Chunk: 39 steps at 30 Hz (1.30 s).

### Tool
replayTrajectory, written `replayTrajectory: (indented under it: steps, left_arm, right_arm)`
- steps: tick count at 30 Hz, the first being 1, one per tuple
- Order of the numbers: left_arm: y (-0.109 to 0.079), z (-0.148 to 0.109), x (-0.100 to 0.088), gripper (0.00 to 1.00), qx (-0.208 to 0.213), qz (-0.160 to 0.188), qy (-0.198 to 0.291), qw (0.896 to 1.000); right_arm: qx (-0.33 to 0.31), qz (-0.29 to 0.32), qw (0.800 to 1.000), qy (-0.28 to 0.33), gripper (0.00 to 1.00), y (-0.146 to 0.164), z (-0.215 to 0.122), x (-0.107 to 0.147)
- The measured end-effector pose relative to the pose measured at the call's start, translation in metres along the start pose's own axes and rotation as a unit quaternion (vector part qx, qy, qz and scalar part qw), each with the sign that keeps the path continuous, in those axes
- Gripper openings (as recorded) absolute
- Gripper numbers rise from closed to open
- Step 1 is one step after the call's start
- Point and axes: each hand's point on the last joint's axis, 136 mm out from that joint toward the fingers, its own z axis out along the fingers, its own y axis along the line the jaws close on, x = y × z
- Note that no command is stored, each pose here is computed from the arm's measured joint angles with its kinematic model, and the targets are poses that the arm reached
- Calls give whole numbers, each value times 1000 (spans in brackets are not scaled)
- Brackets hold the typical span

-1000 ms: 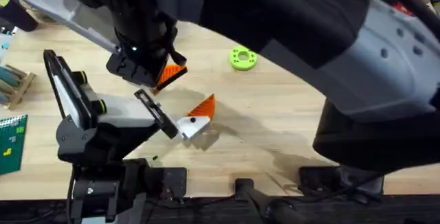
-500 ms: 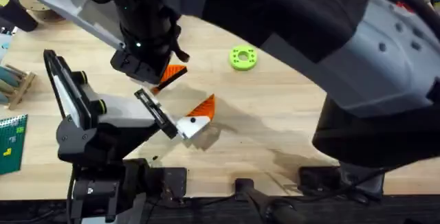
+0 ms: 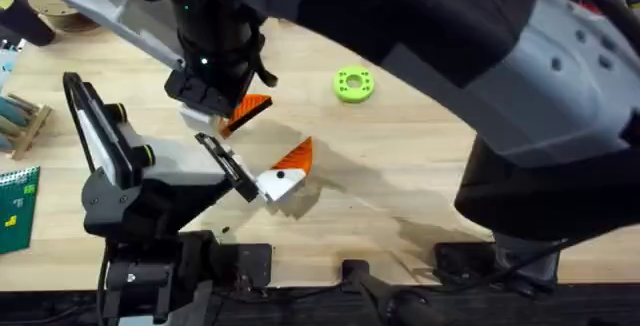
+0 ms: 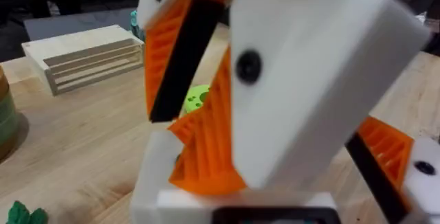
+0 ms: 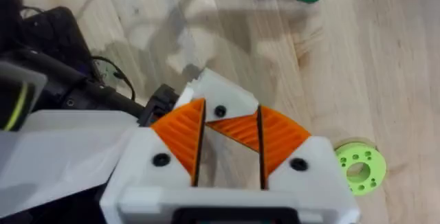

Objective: Pick up the gripper from the table and insert it into the empty holder that is missing its gripper. Then pick up a screw, insert it into the mounting hole, and use the screwdriver to tighten it. Finally, clean up the table by picking up the vegetable and placing it into the bucket.

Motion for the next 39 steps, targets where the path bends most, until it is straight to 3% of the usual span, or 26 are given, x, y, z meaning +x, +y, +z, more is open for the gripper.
replayTrajectory:
  steps: [9,11,13,15,22,26,39]
  left_arm:
    - [0,0,0,995,0,0,0,1000]
    - [0,0,0,995,0,0,0,1000]
    - [0,0,0,995,0,0,0,1000]
    - [0,0,0,995,0,0,0,1000]
    - [0,0,0,995,0,1,0,1000]
    - [0,0,0,995,0,1,0,1000]
    - [0,0,0,996,0,2,0,1000]
  right_arm:
    - [2,5,1000,-3,472,-5,-5,0]
    - [4,8,1000,-12,542,-7,-14,-3]
    - [8,11,1000,-23,696,-12,-25,-5]
    - [12,17,999,-34,732,-19,-35,-7]
    - [41,57,997,-3,743,-58,-45,18]
    - [81,86,992,40,659,-85,-49,44]
    - [130,182,972,64,659,-148,-56,80]
